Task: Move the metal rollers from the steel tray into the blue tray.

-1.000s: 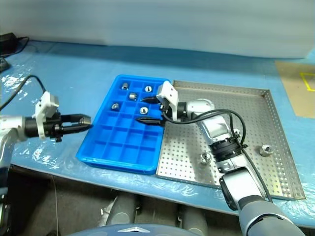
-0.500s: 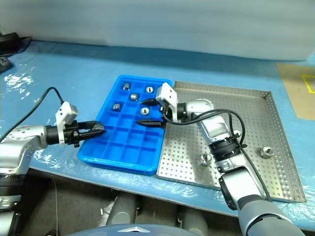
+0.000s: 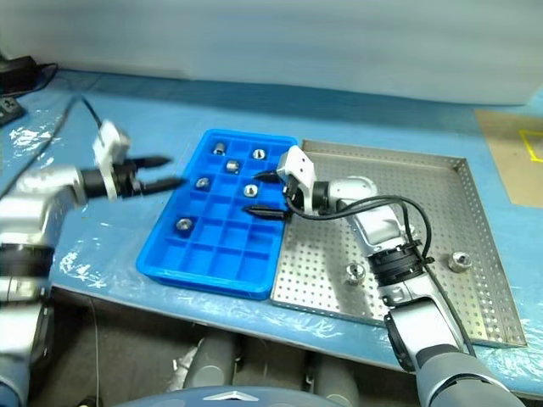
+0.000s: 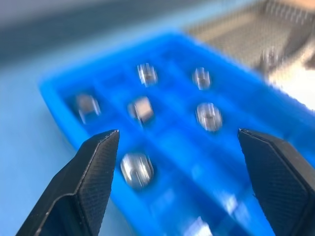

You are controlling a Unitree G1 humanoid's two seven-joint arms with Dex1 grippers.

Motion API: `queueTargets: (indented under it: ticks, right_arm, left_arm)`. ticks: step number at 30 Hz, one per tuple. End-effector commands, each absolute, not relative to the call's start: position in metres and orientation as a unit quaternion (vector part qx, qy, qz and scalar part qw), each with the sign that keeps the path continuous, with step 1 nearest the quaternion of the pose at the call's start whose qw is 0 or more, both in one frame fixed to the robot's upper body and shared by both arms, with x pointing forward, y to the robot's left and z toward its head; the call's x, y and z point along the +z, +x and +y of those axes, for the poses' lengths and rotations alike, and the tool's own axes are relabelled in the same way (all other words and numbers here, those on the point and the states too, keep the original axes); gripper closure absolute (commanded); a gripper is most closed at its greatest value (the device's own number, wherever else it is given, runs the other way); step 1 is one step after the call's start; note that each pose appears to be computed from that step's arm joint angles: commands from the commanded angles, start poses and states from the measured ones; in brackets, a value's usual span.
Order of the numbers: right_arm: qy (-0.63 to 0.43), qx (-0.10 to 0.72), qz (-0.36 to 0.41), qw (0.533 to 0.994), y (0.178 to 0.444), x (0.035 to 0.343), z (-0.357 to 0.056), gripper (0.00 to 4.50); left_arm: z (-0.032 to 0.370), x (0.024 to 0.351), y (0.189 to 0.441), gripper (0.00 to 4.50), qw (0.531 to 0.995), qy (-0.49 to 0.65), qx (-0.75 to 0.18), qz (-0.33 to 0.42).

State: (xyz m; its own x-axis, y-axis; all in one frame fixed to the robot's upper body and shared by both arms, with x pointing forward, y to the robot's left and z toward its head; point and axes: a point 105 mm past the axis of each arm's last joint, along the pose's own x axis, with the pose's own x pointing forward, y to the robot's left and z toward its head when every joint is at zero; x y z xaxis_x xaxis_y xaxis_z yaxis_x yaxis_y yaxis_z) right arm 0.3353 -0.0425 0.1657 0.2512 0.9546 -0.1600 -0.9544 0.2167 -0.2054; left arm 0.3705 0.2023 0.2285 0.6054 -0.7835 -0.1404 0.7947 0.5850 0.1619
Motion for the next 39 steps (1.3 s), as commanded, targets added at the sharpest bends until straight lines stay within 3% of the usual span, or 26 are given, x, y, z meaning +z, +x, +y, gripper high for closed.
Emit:
queueTargets:
  ticks: [1,11,15,20,28,35,39]
  right_arm:
    - [-0.130,0.588,-0.025,0.798,0.333,0.183,-0.059,0.46]
    - [-0.133,0.477,-0.006,0.869,0.313,0.181,-0.112,0.46]
    - [-0.134,0.419,0.010,0.898,0.299,0.174,-0.136,0.46]
    - [-0.121,0.321,0.031,0.939,0.277,0.167,-0.173,0.46]
    - [-0.116,0.236,0.057,0.963,0.239,0.162,-0.199,0.46]
    - [-0.112,0.215,0.064,0.968,0.228,0.162,-0.198,0.46]
    - [-0.114,0.207,0.069,0.969,0.225,0.161,-0.201,0.46]
  left_arm:
    - [0.184,0.235,0.382,0.45,0.866,0.121,-0.485,0.017]
    - [0.085,0.197,0.410,0.45,0.785,0.148,-0.599,0.059]
    - [0.046,0.190,0.398,0.45,0.736,0.123,-0.662,0.066]
    - [0.006,0.151,0.370,0.45,0.649,0.174,-0.734,0.097]
    - [-0.044,0.123,0.328,0.45,0.545,0.182,-0.813,0.099]
    - [-0.058,0.104,0.311,0.45,0.513,0.186,-0.831,0.109]
    - [-0.058,0.098,0.312,0.45,0.523,0.195,-0.822,0.112]
